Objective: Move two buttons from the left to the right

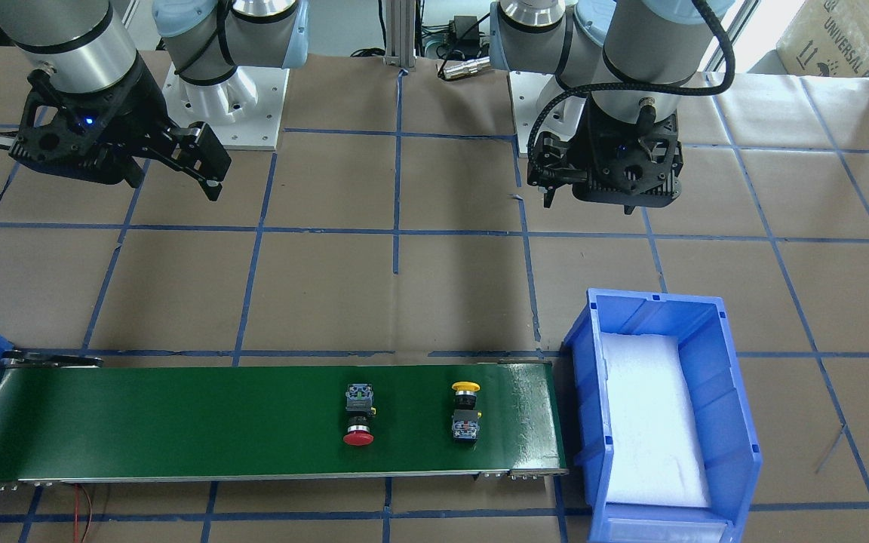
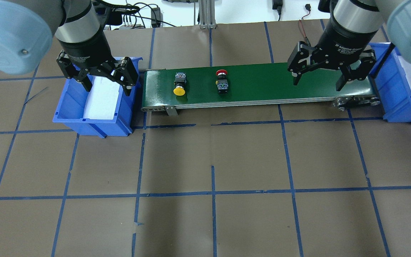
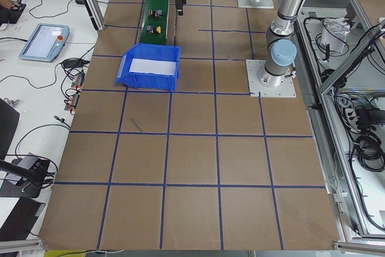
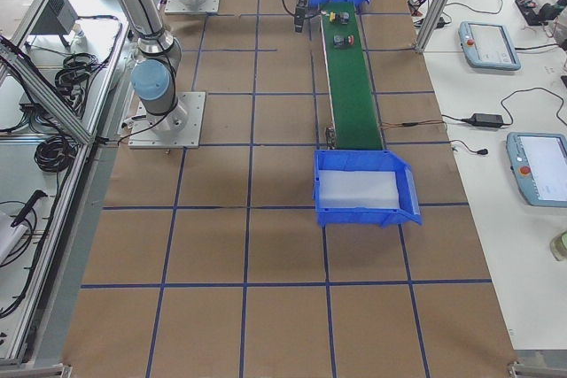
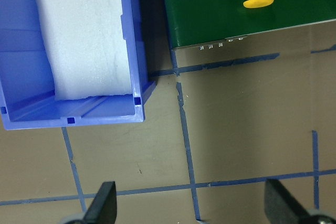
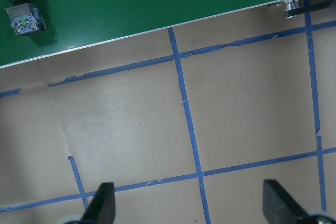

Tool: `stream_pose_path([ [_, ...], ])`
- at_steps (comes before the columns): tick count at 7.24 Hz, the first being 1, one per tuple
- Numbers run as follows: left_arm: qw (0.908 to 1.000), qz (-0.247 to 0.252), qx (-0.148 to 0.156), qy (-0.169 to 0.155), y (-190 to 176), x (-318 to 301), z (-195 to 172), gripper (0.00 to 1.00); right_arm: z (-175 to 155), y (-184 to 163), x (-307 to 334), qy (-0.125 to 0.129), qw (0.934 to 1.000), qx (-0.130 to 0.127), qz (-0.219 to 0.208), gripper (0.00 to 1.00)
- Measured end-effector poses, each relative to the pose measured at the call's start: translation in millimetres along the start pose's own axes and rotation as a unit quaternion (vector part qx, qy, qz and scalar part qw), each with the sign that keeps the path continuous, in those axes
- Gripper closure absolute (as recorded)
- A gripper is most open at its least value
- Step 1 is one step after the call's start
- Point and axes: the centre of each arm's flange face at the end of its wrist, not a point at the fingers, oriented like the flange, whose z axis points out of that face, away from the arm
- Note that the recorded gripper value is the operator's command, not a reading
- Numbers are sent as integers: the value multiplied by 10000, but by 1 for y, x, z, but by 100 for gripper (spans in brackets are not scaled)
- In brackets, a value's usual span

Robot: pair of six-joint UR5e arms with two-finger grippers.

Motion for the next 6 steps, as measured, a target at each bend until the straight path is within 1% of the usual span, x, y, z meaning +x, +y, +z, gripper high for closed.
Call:
stream_pose_path([
  [2, 9999, -43, 90, -13, 22, -2, 4, 0, 0, 0, 0, 5, 10000, -2, 2, 0],
  [6, 9998, -82, 202, -28, 30, -3, 2, 0, 0, -1, 1, 9, 10000, 2, 0, 0],
])
